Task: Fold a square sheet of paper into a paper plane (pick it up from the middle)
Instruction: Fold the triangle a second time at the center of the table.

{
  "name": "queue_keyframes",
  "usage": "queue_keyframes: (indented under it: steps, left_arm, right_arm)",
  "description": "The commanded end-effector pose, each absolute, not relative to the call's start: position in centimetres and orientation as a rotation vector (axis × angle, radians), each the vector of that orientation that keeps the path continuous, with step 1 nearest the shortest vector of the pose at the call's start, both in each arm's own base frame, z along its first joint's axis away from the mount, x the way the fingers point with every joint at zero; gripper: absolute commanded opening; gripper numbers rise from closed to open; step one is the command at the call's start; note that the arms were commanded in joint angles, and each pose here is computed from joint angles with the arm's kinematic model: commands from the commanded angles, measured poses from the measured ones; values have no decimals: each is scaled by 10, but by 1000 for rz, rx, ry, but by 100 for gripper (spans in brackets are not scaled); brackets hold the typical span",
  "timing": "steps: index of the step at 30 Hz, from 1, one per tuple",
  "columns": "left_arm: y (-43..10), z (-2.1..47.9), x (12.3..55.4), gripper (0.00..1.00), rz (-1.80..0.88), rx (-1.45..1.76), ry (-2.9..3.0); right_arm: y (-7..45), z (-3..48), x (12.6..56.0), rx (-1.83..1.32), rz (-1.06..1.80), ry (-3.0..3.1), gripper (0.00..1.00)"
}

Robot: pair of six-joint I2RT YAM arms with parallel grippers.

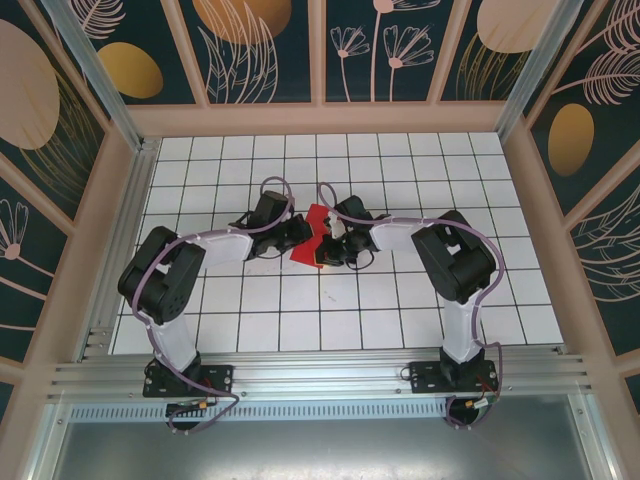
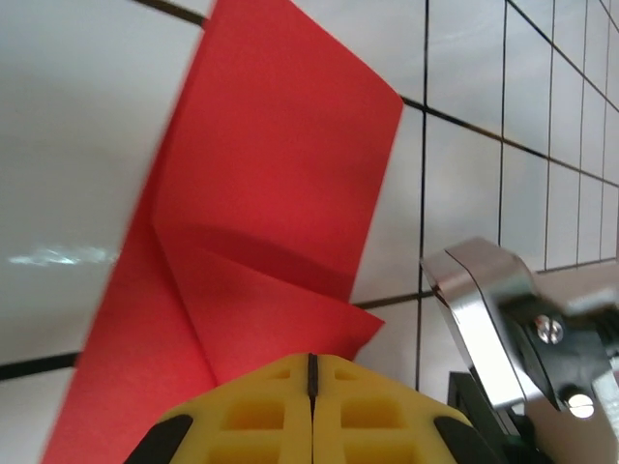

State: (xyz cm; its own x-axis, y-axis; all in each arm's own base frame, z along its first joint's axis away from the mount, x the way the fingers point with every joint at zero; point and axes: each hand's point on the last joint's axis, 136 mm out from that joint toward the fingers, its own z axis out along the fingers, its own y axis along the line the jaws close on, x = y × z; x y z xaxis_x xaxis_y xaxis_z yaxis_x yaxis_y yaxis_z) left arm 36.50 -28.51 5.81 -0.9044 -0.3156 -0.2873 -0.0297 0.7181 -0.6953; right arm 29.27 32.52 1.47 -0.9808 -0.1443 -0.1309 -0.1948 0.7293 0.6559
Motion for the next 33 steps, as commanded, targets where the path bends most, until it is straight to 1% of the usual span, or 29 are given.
queue_keyframes:
  steps: [1,8,13,18,20,23,27,30,33]
  left_arm:
    - [-295,45,357,7,-1037,-276,2586]
    - [-288,18,347,6,-939,-306,2672]
    - [-295,18,354,5,-952,-302,2679]
    - [-284,9,357,5,-841,-331,2713]
    - [-281,5,356,4,-813,-336,2723]
    - [-281,2,354,4,-815,-339,2731]
    - [-280,0,352,4,-816,-343,2735]
    - [-280,0,351,4,-826,-342,2731]
    - [-281,0,351,4,-830,-342,2730]
  right_arm:
    - [288,-35,261,-172,876,3085,0]
    - [288,-35,262,-171,878,3082,0]
    - [289,-35,262,-176,875,3082,0]
    - [288,-35,263,-175,874,3081,0]
    - [292,-29,265,-184,905,3062,0]
    - [304,-5,277,-209,983,2981,0]
    - [316,26,292,-216,1065,2872,4]
    - [314,27,291,-211,1061,2874,4]
    - [308,16,286,-197,1037,2907,5]
